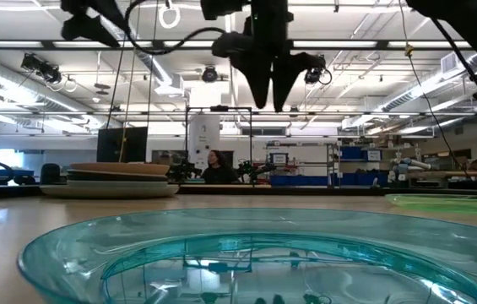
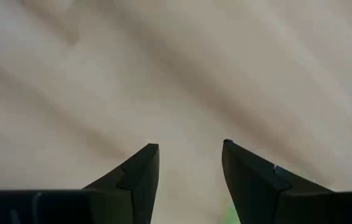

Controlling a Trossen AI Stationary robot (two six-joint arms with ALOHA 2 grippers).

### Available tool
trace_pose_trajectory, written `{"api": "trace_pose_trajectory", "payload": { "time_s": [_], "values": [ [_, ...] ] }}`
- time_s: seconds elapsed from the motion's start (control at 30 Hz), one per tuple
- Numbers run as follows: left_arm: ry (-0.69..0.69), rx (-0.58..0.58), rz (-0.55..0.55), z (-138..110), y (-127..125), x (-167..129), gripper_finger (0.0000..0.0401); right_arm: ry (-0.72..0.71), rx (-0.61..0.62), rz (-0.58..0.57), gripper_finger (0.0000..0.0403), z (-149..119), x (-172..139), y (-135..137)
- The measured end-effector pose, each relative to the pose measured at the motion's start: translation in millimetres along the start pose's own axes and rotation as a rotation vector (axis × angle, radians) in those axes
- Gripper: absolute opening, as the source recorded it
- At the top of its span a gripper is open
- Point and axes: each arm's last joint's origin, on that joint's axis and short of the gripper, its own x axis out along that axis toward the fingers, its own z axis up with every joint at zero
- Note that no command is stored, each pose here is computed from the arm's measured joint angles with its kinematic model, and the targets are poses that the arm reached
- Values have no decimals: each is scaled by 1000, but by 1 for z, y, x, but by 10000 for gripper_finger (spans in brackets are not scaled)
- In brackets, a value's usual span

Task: Stack plastic plates
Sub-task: Stack the green plate on the blue plate

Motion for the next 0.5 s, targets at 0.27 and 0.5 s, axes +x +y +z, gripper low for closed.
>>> {"api": "trace_pose_trajectory", "payload": {
  "time_s": [0.27,0.5],
  "values": [
    [-159,-38,-217,21,-13,-1,245,207,41,-137,173,-52,47,11],
    [-263,-10,-230,24,-6,-31,245,249,106,-213,170,-97,57,-16]
  ]
}}
